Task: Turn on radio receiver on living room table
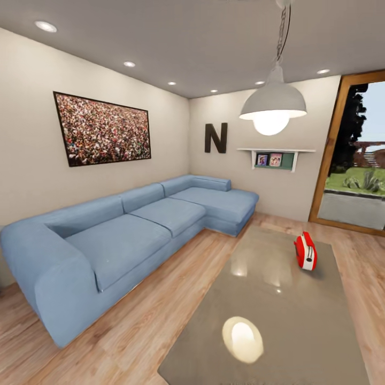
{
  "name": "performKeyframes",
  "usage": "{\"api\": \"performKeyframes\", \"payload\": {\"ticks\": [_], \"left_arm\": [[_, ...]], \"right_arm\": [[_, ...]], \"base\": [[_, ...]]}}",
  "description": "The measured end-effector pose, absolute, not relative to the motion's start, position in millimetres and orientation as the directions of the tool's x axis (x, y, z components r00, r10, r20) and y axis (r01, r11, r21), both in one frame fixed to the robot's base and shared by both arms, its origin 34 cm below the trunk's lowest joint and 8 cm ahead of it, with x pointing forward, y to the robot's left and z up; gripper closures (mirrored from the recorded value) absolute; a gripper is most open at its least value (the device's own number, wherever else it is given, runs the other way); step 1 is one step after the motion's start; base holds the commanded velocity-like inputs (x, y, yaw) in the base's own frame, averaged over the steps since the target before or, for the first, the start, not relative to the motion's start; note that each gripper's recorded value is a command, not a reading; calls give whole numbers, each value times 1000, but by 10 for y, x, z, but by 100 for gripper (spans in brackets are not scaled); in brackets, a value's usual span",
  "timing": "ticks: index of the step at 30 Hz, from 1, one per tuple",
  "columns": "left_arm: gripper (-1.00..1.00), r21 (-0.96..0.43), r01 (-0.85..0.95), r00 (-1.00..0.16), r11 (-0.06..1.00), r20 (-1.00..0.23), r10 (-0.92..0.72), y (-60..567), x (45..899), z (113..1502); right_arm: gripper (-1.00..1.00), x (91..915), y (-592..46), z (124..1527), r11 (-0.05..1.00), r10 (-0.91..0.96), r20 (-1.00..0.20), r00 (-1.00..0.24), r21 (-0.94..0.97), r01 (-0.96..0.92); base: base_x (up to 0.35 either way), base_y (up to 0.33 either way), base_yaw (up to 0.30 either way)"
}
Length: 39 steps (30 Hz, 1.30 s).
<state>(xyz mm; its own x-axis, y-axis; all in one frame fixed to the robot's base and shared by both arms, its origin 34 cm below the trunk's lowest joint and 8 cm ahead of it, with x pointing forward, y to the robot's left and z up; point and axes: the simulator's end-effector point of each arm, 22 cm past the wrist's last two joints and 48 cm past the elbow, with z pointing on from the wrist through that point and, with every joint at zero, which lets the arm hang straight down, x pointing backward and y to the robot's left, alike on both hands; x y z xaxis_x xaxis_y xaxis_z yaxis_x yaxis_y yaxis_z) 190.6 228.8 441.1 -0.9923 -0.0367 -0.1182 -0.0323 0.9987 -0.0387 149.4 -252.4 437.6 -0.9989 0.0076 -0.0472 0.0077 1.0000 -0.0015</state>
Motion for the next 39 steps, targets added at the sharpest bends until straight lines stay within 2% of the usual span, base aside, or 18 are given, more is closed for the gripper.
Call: {"api": "performKeyframes", "payload": {"ticks": [39], "left_arm": [[-100,-39,-31,-992,999,-119,-36,2288,1911,4412]], "right_arm": [[-100,1498,-2516,4376,1000,-5,-49,-999,2,-5]], "base": [[0,0,-288]]}}
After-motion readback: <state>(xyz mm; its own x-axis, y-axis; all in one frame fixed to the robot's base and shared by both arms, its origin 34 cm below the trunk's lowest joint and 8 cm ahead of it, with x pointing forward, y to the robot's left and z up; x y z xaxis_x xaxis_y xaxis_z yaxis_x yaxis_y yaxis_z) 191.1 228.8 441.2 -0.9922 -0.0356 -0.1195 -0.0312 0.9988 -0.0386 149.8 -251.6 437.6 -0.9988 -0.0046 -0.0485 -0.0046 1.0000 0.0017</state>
